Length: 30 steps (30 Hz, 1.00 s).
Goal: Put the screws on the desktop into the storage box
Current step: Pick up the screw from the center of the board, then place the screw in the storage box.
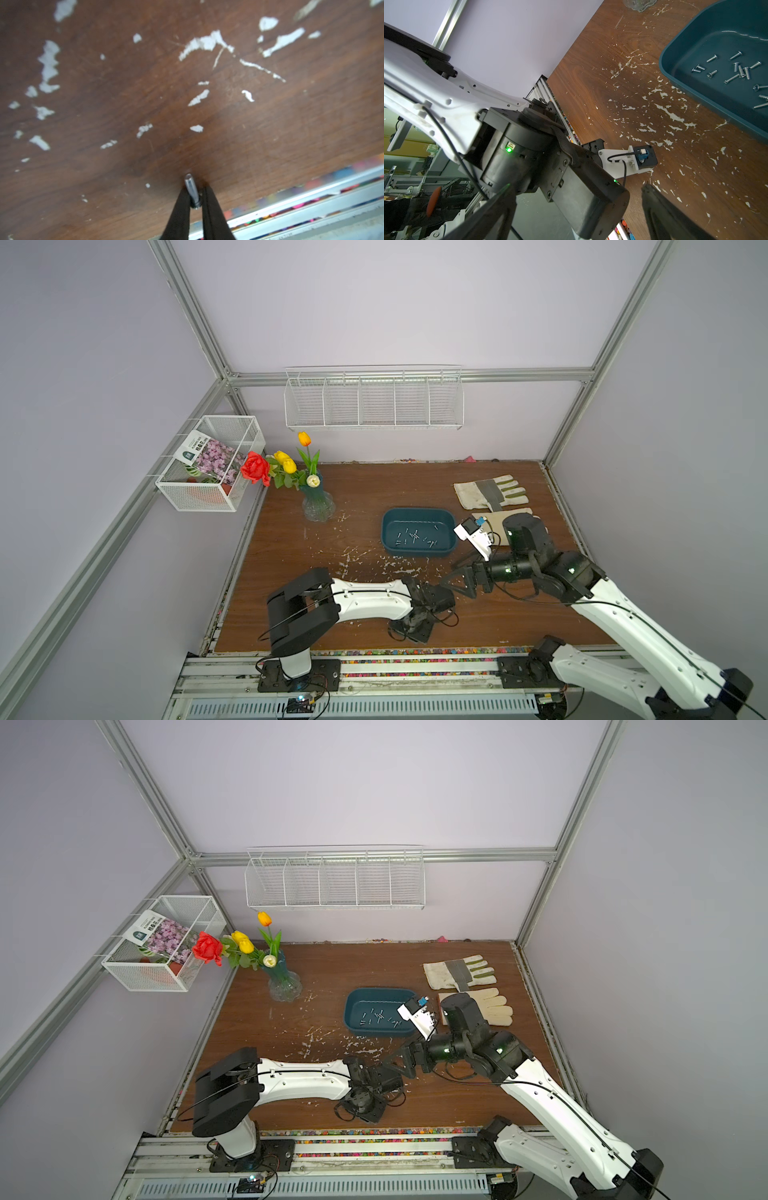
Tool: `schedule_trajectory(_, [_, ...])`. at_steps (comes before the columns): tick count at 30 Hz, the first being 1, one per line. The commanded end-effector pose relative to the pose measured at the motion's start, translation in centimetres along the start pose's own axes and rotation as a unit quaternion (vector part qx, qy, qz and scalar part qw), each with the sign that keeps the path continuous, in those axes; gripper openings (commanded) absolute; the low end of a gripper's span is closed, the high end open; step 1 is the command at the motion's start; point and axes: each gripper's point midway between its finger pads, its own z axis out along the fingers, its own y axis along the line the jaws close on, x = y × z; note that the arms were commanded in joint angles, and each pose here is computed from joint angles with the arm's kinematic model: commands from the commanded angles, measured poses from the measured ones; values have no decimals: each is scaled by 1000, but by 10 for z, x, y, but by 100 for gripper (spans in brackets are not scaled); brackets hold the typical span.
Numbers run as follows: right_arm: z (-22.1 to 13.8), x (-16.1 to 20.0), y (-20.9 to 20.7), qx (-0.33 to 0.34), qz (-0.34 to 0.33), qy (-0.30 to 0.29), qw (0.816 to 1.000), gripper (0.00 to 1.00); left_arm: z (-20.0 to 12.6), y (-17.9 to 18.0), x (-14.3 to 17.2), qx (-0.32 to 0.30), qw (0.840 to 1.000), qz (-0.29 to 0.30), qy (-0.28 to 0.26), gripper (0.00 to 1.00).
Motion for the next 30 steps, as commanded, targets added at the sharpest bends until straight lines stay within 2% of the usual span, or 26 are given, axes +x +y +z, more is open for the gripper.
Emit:
schedule_trajectory(1, [2, 3, -5, 6, -2, 0, 1000, 97, 7, 8, 2, -27, 1000, 9, 5, 12])
schedule_trajectory(10, [-1, 1, -4, 9, -3, -5, 1000, 96, -16, 9, -11, -47, 999, 13, -22, 9])
schedule_trajectory(16, [-7, -4, 0, 13, -10, -19, 1000, 96, -44, 11, -34, -27, 998, 8, -57, 9])
schedule_trajectory(21, [-15, -10, 8, 13, -20, -33, 999, 96, -68, 34, -58, -16, 996, -10, -87, 9])
schedule_trajectory(30, [-28, -16, 15, 24, -32, -53, 998, 96, -119, 70, -127, -6, 988, -15, -151, 9])
